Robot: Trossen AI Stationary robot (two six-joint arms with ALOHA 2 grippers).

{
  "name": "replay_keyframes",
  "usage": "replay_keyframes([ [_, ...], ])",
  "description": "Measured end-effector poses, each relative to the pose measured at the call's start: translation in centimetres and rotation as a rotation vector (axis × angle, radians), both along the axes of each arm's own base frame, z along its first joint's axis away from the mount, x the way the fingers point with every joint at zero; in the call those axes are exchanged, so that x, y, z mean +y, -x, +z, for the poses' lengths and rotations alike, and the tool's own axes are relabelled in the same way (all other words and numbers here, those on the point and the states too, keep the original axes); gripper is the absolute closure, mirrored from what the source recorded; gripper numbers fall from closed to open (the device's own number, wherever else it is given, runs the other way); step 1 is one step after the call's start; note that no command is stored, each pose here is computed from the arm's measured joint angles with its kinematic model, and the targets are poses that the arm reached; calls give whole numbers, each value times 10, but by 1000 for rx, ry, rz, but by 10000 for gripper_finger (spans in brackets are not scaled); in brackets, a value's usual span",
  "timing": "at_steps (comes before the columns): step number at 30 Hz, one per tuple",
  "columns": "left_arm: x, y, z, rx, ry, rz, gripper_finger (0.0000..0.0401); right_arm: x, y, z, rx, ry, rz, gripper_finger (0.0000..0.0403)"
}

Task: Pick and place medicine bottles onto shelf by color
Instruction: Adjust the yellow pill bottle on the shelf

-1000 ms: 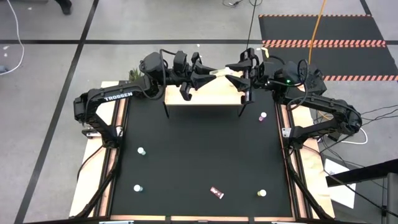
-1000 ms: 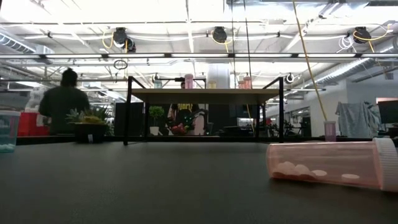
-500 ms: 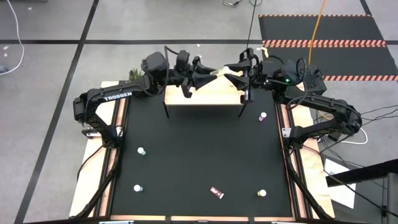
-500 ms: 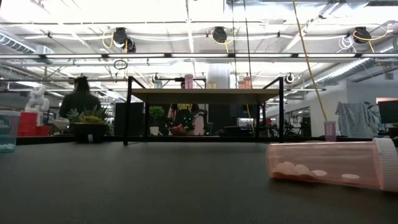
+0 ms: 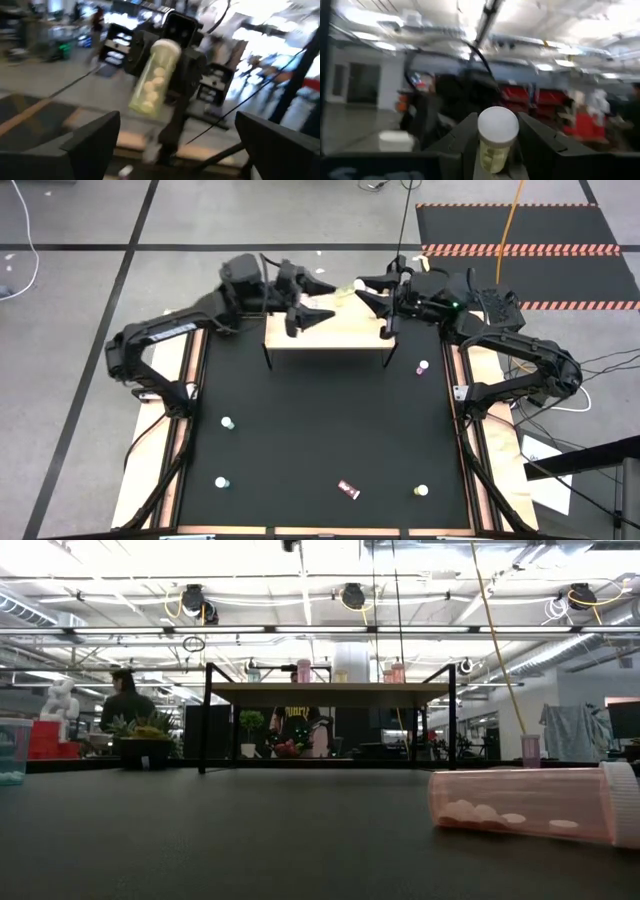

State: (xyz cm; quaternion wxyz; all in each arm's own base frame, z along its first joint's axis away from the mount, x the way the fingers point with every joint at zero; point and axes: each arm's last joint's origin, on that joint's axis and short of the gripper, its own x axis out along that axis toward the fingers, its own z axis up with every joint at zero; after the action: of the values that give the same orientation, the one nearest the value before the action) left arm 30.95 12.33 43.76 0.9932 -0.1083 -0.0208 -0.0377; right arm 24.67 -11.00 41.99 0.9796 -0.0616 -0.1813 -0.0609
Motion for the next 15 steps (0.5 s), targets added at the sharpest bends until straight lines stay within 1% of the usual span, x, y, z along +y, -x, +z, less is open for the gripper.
replay_keyframes([
  [2, 1, 17, 3, 66, -33, 61, 5, -5, 0, -6, 64, -19, -58, 285],
  [4, 1, 34, 3, 156, -47, 163, 11, -9, -2, -16, 152, -49, -126, 285],
  [6, 0, 48, 5, 214, -75, 266, 19, -15, -8, -29, 243, -89, -183, 285],
  [8, 0, 59, 5, 270, -96, 358, 28, -20, -17, -43, 327, -136, -207, 285],
  [10, 0, 65, 7, 291, -118, 418, 38, -25, -26, -57, 382, -164, -214, 285],
  [12, 0, 66, 7, 299, -135, 453, 46, -30, -36, -70, 422, -179, -228, 285],
  [15, 1, 65, 5, 311, -135, 463, 55, -38, -49, -92, 502, -214, -271, 285],
])
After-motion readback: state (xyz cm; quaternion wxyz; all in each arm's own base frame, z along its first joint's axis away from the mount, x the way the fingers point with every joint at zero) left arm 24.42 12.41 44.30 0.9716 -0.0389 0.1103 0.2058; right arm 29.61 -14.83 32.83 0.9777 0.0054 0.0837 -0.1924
